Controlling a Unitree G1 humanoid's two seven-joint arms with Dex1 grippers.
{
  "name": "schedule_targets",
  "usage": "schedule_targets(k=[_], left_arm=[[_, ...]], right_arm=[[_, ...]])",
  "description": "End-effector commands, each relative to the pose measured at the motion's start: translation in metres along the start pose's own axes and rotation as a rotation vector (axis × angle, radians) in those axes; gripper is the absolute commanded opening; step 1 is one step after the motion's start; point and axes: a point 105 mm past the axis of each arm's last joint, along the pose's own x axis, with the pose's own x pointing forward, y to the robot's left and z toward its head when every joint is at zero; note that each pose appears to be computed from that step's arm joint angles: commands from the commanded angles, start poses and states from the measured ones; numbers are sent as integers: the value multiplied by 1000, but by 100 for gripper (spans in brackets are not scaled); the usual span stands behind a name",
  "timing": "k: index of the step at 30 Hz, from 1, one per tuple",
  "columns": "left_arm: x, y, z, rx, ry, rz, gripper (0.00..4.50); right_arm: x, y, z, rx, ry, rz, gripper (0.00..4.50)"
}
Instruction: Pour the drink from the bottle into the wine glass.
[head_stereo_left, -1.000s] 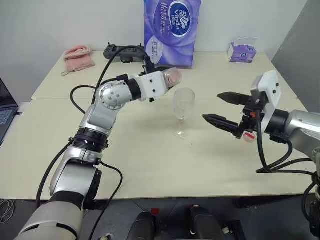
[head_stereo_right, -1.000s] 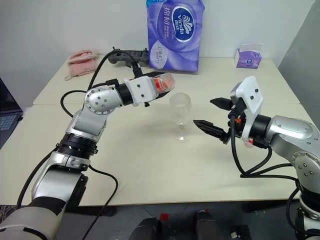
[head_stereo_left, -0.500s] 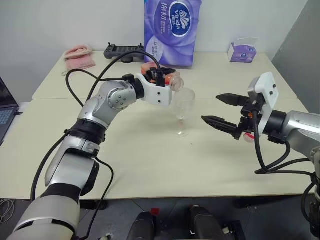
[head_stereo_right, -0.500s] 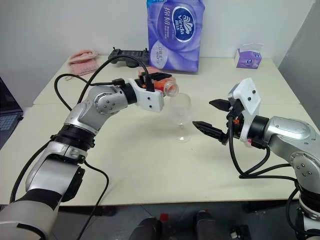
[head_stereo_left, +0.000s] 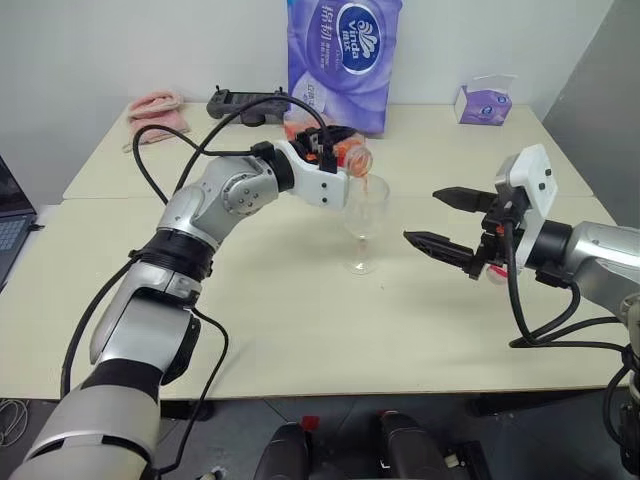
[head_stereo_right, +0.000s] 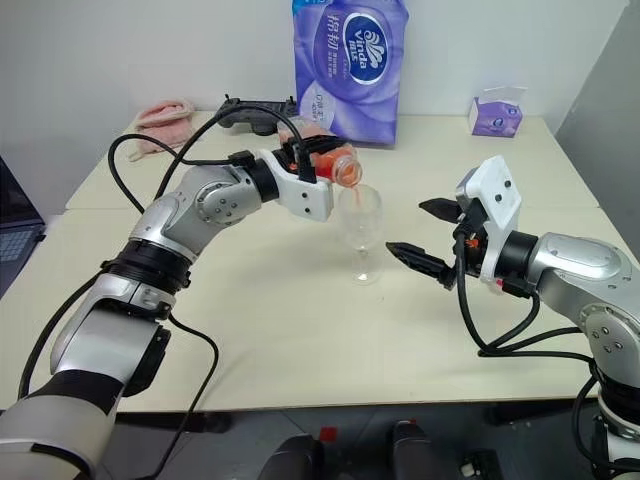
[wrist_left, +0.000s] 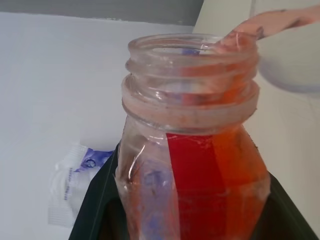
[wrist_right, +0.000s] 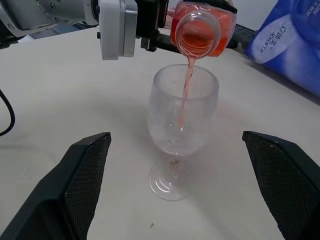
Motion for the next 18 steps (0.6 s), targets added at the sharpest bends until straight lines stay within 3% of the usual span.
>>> schedule_targets(k=[1, 18], left_arm=[[1, 24, 5, 65, -34, 60, 172], [0, 30, 4, 115, -50, 73, 172]], right_arm=[[-1, -1, 9, -47, -25, -12, 450], [0, -3, 6, -58, -17, -23, 450]])
